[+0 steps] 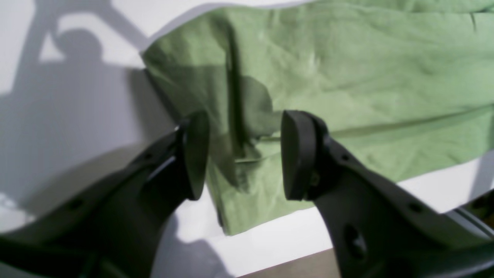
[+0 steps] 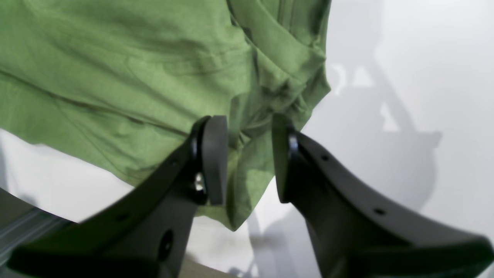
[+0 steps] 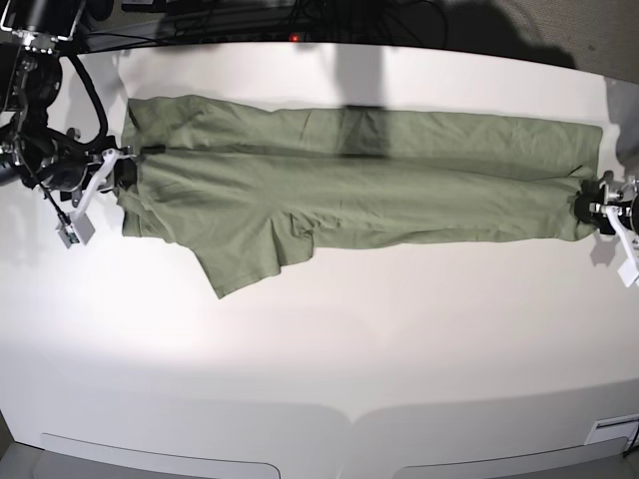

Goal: Fold the T-shirt properly
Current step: 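Release the hem and regrasp the folded edge with both grippers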

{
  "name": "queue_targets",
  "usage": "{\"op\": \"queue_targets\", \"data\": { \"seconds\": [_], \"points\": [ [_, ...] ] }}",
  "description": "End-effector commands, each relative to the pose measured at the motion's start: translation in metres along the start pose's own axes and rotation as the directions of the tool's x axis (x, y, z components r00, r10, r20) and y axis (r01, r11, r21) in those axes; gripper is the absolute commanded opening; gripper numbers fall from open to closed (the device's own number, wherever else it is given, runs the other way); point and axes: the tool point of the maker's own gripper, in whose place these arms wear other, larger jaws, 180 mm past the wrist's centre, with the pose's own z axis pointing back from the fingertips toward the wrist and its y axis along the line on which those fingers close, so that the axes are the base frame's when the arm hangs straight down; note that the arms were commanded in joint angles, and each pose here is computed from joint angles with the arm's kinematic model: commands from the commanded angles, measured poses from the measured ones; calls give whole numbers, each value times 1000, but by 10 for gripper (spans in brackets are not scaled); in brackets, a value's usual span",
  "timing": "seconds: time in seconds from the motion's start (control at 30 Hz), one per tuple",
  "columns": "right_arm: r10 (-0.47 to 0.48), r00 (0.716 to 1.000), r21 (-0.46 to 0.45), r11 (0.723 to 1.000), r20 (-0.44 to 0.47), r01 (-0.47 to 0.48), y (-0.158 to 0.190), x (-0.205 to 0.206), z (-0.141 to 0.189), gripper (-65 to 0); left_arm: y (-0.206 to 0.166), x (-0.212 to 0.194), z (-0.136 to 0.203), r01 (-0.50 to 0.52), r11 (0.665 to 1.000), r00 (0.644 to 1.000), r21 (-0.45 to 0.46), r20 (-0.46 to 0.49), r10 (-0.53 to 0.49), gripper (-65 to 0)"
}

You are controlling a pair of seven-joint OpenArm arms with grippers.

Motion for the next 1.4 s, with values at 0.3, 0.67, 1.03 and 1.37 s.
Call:
{"op": "queue_targets", "data": {
  "seconds": [0.3,0.67,1.03,1.37],
  "points": [
    [-7,967,126,992,254,-26,17,70,22,-448,-31,54,15,9,987,970,-163,240,31,-354],
    [-94,969,192,980,229,50,55,61,-13,-448,-104,-20,-73,-22,962,998,-272,53,38,-354],
    [-188,972,190,969,145,159,65,34,-62,-448,-107,-48,-93,-12,975,1000,-220,19,16,-354],
    [-185,978,186,969,95,165,59,50,-102,-448,-94,-24,-96,55,991,992,-120,120,-41,-358]
  ]
}}
